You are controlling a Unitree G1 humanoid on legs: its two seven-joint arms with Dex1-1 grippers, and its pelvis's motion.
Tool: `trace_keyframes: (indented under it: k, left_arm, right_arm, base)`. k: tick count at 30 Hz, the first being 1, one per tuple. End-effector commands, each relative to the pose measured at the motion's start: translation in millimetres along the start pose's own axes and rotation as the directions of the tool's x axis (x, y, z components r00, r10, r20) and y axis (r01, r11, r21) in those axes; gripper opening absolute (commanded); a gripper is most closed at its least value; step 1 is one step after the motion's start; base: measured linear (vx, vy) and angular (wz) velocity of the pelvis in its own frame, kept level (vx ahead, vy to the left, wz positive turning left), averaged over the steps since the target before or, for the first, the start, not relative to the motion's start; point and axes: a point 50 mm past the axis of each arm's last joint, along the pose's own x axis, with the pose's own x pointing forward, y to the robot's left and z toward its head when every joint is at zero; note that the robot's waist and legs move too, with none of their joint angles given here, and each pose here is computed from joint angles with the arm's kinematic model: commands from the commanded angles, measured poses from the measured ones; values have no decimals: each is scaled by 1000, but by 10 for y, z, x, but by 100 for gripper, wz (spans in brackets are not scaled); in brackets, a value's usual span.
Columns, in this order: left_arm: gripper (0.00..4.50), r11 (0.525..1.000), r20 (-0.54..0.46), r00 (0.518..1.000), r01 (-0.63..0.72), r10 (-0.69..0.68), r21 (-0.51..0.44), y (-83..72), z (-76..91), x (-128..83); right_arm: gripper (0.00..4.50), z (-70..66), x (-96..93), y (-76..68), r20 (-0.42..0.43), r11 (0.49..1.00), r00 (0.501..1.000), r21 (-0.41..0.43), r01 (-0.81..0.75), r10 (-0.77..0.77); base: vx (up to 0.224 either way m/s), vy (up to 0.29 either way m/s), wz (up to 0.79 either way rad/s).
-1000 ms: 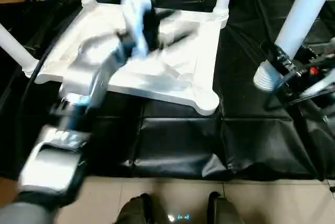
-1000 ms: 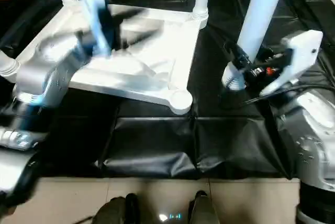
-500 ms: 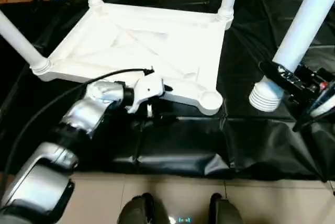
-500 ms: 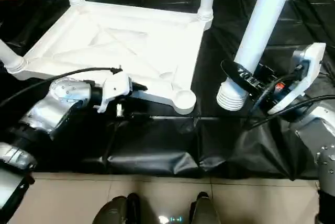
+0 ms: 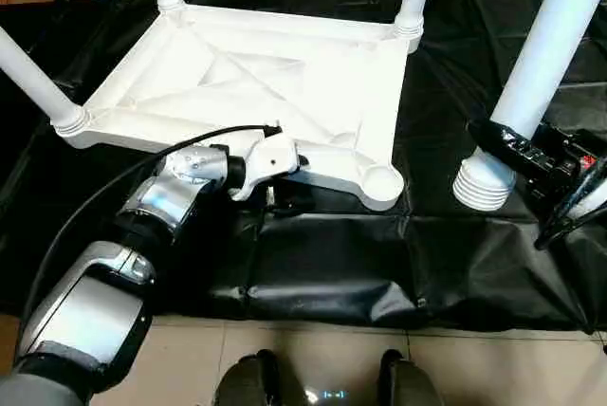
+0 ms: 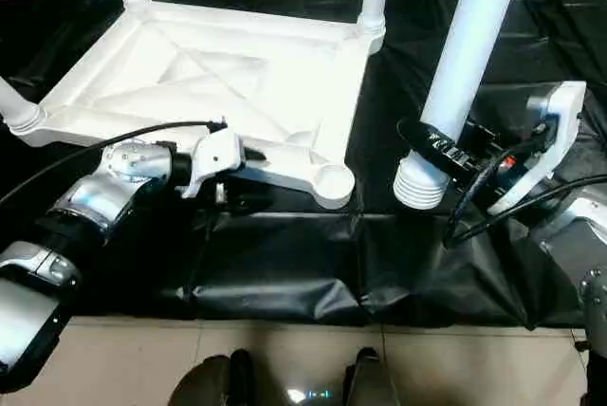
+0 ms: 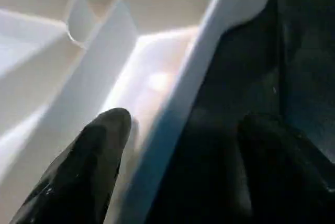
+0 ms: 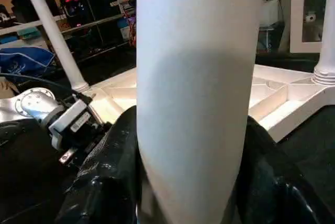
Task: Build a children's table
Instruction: Pick table leg
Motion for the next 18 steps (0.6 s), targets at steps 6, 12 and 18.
trace_keyframes:
  k: [6, 12, 18]
  left_arm:
    - [312, 999, -31, 999, 35, -36, -14, 15, -23, -56]
    - [267, 998, -53, 998, 38, -40, -44, -26, -45, -85]
    - [225, 999, -90, 996, 10, -14, -53, -72, -79, -132]
  right_arm:
    - [186, -2, 31, 75, -17, 999, 999, -17, -43, 43]
    - [186, -25, 55, 94, -22, 998, 998, -18, -54, 54]
    - [186, -56, 75, 113, -26, 998, 998, -11, -64, 64]
  base:
    - [0, 0, 0]
    - [0, 0, 0]
    - [0, 0, 0]
